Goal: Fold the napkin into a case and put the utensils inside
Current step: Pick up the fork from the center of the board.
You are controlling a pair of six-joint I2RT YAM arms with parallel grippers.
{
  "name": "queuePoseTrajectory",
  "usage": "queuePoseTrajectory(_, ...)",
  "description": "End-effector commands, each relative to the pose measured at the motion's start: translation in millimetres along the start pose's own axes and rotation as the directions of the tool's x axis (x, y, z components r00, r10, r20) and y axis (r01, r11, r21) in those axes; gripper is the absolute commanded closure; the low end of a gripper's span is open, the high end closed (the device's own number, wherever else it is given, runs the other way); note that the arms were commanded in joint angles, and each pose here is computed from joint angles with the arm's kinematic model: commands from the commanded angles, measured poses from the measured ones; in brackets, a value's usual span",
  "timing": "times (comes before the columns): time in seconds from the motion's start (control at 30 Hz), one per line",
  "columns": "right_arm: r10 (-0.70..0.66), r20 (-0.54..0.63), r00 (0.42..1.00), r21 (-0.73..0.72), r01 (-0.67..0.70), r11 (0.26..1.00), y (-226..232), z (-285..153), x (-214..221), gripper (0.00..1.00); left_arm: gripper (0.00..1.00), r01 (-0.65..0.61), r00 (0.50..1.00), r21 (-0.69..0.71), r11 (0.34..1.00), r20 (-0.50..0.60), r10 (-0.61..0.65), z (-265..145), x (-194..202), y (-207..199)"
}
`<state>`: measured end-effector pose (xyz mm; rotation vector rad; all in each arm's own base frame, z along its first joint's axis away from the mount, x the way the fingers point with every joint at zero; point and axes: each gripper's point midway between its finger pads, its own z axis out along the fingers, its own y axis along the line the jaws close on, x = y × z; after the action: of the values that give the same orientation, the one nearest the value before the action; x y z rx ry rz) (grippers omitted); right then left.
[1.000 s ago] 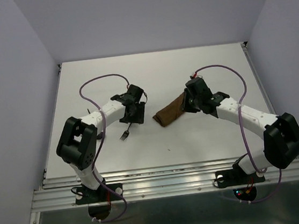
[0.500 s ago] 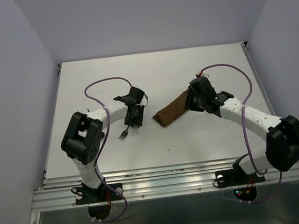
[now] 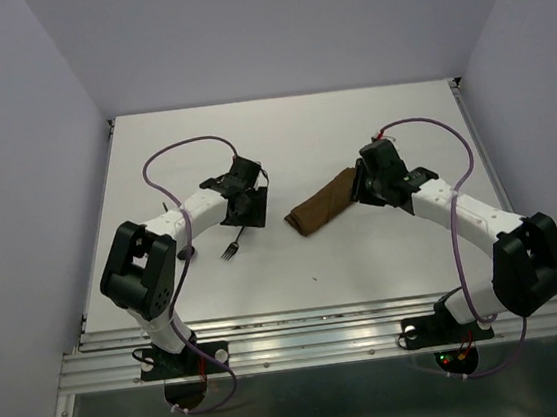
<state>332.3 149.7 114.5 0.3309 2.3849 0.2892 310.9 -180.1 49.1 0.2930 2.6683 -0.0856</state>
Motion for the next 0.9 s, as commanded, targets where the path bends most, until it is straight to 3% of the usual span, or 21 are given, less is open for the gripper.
queuePoseTrajectory(0.0, -0.008, 0.003, 1.0, 0.0, 0.008, 1.0, 0, -1, -2, 0.53, 0.27, 0.04, 0.998, -0.055, 0.998, 0.042, -0.037, -10, -12, 21)
queuePoseTrajectory(0.2, -0.011, -0.001, 1.0, 0.004, 0.011, 1.0, -1, 0, 0, 0.53, 0.27, 0.056, 0.998, -0.07, 0.996, -0.018, -0.057, 12, 6, 34)
queuePoseTrajectory(0.37, 0.001, 0.001, 1.0, 0.019, -0.001, 1.0, -7, 2, -1, 0.53, 0.38, 0.04, 0.994, -0.067, 0.997, -0.101, -0.046, 32, 24, 32)
queuePoseTrajectory(0.5, 0.109, -0.019, 0.994, 0.04, -0.108, 0.993, -36, 9, -13, 0.52, 0.49, 0.032, 0.986, -0.056, 0.998, -0.164, -0.041, 42, 39, 31)
queuePoseTrajectory(0.6, 0.137, -0.023, 0.99, 0.083, -0.134, 0.987, -54, 21, -21, 0.52, 0.62, 0.03, 0.982, -0.048, 0.998, -0.182, -0.039, 46, 44, 29)
queuePoseTrajectory(0.63, 0.158, -0.019, 0.987, 0.106, -0.155, 0.982, -65, 25, -27, 0.52, 0.75, 0.033, 0.982, -0.042, 0.999, -0.185, -0.04, 45, 44, 28)
queuePoseTrajectory(0.73, 0.178, -0.034, 0.984, 0.136, -0.171, 0.976, -75, 43, -37, 0.53, 1.0, 0.038, 0.985, -0.007, 0.999, -0.166, -0.039, 40, 37, 21)
queuePoseTrajectory(0.87, 0.178, -0.044, 0.983, 0.168, -0.169, 0.971, -77, 70, -52, 0.53, 1.0, 0.048, 0.994, 0.025, 0.999, -0.103, -0.046, 25, 17, 14)
